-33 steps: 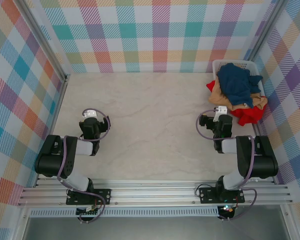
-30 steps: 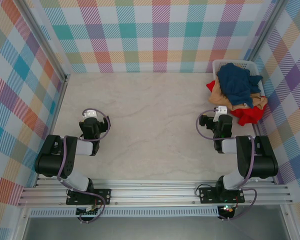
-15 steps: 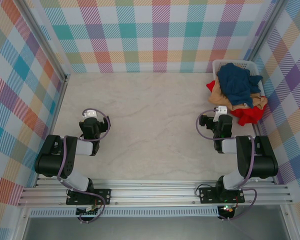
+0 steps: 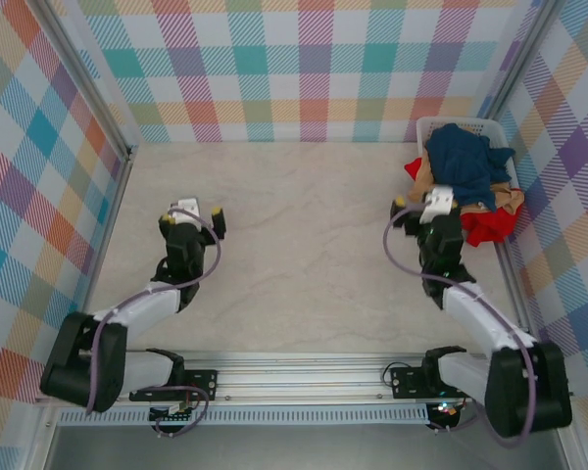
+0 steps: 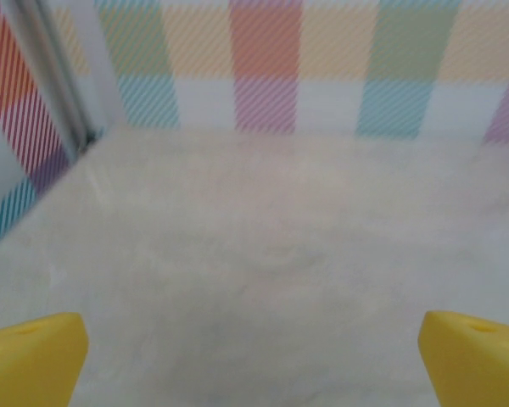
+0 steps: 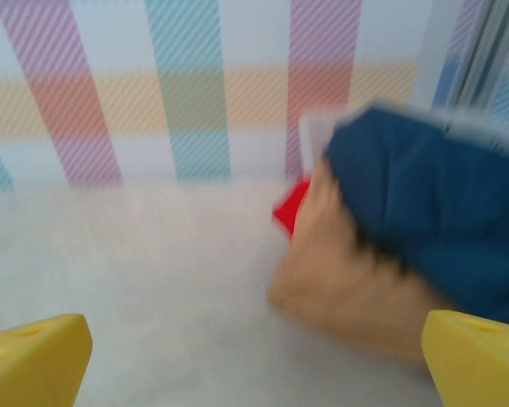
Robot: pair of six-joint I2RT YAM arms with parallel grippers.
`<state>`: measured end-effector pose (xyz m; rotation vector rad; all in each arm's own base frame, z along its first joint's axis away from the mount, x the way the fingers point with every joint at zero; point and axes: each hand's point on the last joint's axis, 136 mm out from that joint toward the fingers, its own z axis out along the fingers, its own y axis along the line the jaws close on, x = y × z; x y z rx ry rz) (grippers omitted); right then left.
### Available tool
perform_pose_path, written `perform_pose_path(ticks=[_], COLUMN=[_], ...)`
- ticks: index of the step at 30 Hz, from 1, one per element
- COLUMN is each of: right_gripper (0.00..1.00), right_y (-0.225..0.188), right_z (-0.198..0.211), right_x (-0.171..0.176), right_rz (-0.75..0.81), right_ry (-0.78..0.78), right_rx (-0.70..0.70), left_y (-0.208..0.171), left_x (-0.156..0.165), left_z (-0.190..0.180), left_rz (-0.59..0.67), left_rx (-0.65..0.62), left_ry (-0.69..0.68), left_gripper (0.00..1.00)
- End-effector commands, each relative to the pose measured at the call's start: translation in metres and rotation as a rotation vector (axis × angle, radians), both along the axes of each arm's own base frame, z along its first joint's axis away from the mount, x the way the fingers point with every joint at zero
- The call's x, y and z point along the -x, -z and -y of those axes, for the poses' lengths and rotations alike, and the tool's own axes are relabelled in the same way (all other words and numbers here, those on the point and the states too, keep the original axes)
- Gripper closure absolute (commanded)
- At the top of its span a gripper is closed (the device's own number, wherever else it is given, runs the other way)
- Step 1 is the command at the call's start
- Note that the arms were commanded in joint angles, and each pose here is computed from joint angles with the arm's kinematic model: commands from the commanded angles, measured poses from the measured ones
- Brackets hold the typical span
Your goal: Fold and stack the t-shirts
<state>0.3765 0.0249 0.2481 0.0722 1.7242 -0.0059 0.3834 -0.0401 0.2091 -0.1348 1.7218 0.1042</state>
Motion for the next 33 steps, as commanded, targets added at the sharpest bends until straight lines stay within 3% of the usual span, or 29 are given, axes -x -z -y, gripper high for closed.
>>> perform_pose_path(ticks=[1,3,4,5,6,7,10,15,18,23,30,33], right_gripper=[0.00,0.00,0.00,0.00,0.04,0.08,0.22,0.17,0.17,0.20,0.44,0.66], right_y=[-0.063,-0.074,-0.076,-0.080,-0.078,-0.075,-0.055,-0.016,0.009,0.050,0.084,0.082], right_z=[0.025,0.050,0.052,0.054,0.064,0.076,0.101,0.147,0.166,0.181,0.174,0.173], right_x=[0.007,0.007,-0.002,-0.011,-0.017,-0.019,-0.040,-0.057,-0.061,-0.074,-0.111,-0.123], right_rz=[-0.203,-0.279,-0.304,-0.309,-0.316,-0.338,-0.456,-0.614,-0.657,-0.727,-0.798,-0.761], right_ry=[0.145,0.344,0.316,0.301,0.352,0.428,0.499,0.617,0.647,0.591,0.465,0.433], right_rx=[-0.134,-0.326,-0.381,-0.414,-0.431,-0.451,-0.563,-0.589,-0.579,-0.656,-0.685,-0.698], left_y=[-0.092,-0.106,-0.097,-0.089,-0.088,-0.095,-0.129,-0.163,-0.170,-0.180,-0.176,-0.177], left_x=[-0.001,0.023,0.022,0.005,-0.018,-0.032,-0.044,-0.037,-0.019,-0.004,-0.003,-0.006], left_z=[-0.014,-0.052,-0.061,-0.055,-0.032,-0.011,0.052,0.138,0.167,0.199,0.215,0.218], left_rz=[0.091,-0.064,-0.120,-0.197,-0.259,-0.268,-0.243,-0.291,-0.346,-0.382,-0.407,-0.410], left_rx=[0.226,0.464,0.569,0.659,0.774,0.812,0.804,0.795,0.691,0.657,0.658,0.666], left_ry=[-0.169,-0.462,-0.543,-0.471,-0.300,-0.187,0.075,0.444,0.534,0.653,0.675,0.672], left_gripper=[0.00,0.00,0.00,0.00,0.02,0.00,0.00,0.03,0.03,0.00,0.00,0.00])
